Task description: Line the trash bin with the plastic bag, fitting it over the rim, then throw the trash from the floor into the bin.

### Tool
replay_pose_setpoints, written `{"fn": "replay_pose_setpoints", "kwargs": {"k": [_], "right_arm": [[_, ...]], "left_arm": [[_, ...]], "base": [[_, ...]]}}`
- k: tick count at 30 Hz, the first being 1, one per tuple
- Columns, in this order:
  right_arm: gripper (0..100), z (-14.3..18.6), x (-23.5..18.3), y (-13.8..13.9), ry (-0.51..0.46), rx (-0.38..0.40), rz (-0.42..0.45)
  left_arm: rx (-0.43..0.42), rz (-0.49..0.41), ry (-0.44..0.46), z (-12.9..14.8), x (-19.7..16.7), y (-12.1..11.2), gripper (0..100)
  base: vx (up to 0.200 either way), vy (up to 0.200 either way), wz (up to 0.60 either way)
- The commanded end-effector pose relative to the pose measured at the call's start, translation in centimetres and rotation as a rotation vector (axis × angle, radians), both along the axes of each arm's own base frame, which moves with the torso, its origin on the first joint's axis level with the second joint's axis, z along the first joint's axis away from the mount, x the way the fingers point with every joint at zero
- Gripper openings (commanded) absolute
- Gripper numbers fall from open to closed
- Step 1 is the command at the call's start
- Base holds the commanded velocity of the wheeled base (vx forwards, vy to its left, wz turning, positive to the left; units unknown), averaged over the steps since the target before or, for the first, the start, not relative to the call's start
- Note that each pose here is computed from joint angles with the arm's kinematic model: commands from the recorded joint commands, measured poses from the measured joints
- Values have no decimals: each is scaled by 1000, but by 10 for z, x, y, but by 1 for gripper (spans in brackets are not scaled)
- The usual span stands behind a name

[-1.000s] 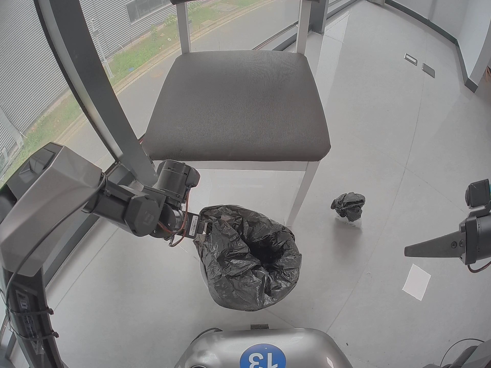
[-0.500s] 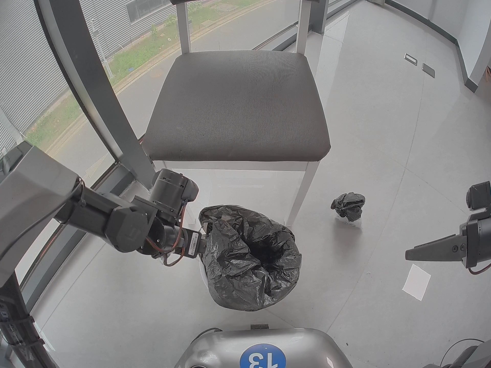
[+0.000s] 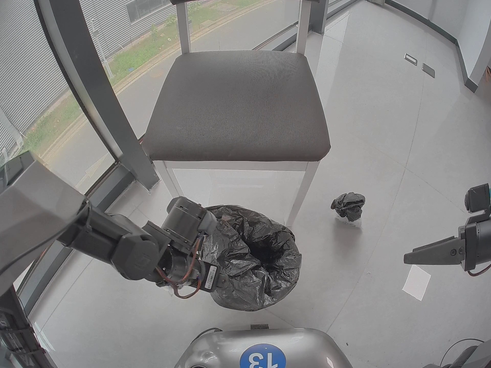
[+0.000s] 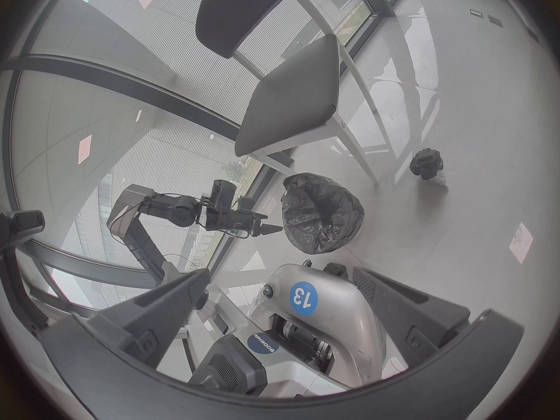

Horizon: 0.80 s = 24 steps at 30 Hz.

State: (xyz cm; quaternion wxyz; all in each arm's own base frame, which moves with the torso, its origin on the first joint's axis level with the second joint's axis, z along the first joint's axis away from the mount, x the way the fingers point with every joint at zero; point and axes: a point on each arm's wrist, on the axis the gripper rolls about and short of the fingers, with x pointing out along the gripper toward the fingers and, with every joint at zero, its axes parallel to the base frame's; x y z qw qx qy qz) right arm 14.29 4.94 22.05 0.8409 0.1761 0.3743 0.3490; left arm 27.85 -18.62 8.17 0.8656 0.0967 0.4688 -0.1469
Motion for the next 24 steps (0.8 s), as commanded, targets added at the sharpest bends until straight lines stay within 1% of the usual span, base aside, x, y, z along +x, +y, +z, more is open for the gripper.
{"fn": "replay_pose_setpoints", "kwargs": {"k": [1,7,11,18,19,24], "right_arm": [[100,-3,-1,0,0,-8,7],[100,-3,-2,-1,-5,-9,7],[100,-2,-2,-1,-7,-9,7],[100,-3,-6,-2,-11,-7,5],[100,-3,-7,-2,-11,-7,4],[100,-3,-9,-3,-16,-6,4]], "left_arm": [[-14,-45,27,-15,5,-28,100],[-35,-58,42,-14,-1,-42,100],[-15,-61,77,-26,-3,-47,100],[-31,-75,59,-25,2,-60,100],[-37,-89,54,-23,1,-65,100],[-36,-118,54,-26,-4,-76,100]], "base": [[0,0,0],[0,0,0],[0,0,0],[0,0,0],[0,0,0],[0,0,0]]}}
